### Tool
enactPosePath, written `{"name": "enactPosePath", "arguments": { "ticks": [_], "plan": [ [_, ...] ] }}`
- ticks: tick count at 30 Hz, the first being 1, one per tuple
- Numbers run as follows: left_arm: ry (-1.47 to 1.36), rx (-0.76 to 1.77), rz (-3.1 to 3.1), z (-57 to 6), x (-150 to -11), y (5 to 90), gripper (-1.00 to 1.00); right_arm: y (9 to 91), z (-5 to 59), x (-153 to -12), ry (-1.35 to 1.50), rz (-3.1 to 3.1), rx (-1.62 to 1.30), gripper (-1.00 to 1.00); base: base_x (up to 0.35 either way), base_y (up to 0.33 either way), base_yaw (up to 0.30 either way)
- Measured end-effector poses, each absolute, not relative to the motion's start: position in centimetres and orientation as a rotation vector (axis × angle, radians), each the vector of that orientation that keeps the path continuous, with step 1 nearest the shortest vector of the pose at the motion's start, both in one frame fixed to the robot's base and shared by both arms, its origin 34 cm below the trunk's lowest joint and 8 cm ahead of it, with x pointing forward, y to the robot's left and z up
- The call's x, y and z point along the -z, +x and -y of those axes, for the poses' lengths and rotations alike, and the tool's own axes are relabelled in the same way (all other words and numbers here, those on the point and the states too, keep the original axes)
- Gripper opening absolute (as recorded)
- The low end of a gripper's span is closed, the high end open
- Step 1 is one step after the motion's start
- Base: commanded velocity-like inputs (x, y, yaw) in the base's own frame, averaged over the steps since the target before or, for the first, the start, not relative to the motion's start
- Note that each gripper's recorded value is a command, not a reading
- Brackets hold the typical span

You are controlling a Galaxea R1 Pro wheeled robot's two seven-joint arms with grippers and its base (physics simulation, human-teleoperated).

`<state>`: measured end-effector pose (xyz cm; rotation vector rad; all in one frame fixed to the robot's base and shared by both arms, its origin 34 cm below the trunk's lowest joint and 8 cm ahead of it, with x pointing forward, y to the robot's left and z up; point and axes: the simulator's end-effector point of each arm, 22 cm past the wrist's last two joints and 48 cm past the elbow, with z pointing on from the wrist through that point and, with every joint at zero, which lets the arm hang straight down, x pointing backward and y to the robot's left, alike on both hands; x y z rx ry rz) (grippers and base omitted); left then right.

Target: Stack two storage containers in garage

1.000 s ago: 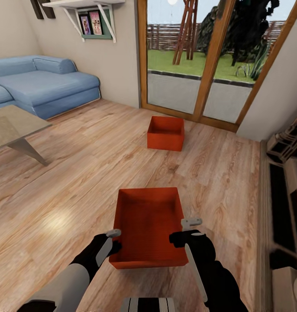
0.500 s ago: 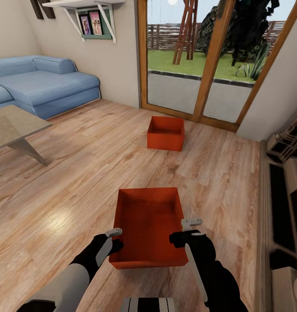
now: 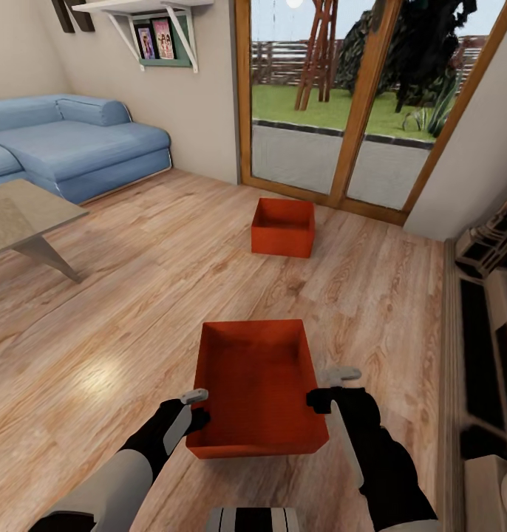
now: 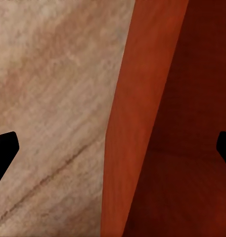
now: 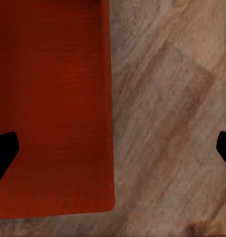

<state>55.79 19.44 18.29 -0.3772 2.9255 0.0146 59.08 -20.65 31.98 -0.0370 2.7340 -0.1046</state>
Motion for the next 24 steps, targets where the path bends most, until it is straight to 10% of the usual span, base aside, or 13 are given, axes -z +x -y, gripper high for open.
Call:
{"name": "enactPosePath", "arguments": {
  "ticks": [24],
  "plan": [
    [-0.378, -0.014, -2.924, -19.4, -18.3, 55.8, 1.0, 58.0, 23.3, -25.4, -0.041, -2.899, 0.119, 1.0, 0.0, 0.0, 0.0]
  ]
}}
